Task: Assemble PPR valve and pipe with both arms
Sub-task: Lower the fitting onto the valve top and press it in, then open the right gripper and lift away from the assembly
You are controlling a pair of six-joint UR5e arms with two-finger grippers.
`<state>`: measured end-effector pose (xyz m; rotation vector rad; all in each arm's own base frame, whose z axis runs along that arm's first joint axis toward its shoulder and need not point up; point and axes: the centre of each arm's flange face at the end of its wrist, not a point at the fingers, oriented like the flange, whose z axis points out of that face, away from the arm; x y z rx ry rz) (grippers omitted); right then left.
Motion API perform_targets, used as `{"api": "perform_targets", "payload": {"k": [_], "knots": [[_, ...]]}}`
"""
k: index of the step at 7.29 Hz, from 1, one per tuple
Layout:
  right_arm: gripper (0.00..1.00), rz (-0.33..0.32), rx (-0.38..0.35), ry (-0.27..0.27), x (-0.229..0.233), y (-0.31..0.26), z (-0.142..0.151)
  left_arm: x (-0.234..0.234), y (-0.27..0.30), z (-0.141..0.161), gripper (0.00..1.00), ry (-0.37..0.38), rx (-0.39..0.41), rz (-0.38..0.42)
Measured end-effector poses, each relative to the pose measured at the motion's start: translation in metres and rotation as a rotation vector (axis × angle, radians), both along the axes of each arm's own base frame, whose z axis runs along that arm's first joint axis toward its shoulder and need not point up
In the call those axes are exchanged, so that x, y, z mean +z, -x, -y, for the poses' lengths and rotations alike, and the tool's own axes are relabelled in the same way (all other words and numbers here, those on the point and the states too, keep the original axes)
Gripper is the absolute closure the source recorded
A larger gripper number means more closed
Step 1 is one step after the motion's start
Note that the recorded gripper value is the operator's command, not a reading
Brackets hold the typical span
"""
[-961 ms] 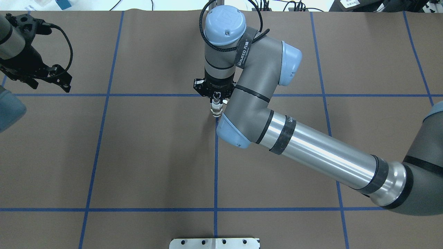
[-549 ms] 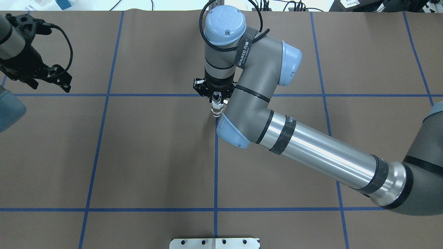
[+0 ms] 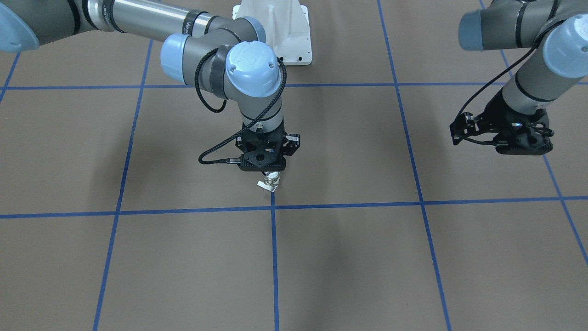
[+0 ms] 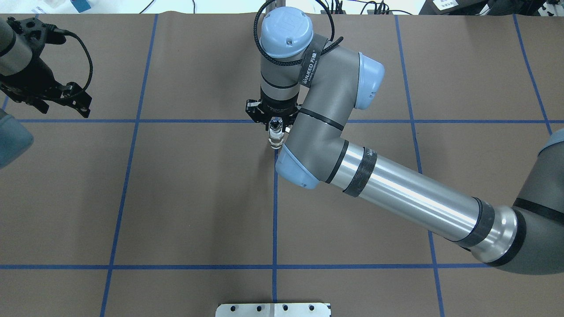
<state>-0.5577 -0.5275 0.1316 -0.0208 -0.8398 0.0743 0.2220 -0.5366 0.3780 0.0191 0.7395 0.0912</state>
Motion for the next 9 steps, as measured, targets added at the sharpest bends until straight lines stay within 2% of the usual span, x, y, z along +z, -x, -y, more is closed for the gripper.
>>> {"api": "perform_targets", "payload": {"k": [2,3,7,9], "knots": [[0.32,0.001,-0.001,-0.002,-0.001,0.000,0.000,0.000,0.000,0.000,0.00,-0.001,0.000,-0.001],[0.00,0.003,0.000,-0.003,-0.002,-0.001,0.000,-0.001,0.000,0.000,0.00,-0.001,0.000,-0.001],[0.00,0.039,0.018,-0.021,-0.013,-0.027,0.000,-0.001,0.000,0.000,0.00,0.000,0.000,-0.001],[0.00,0.060,0.051,-0.042,0.025,-0.089,-0.009,-0.001,0.000,-0.001,0.00,-0.003,0.001,-0.002]]}}
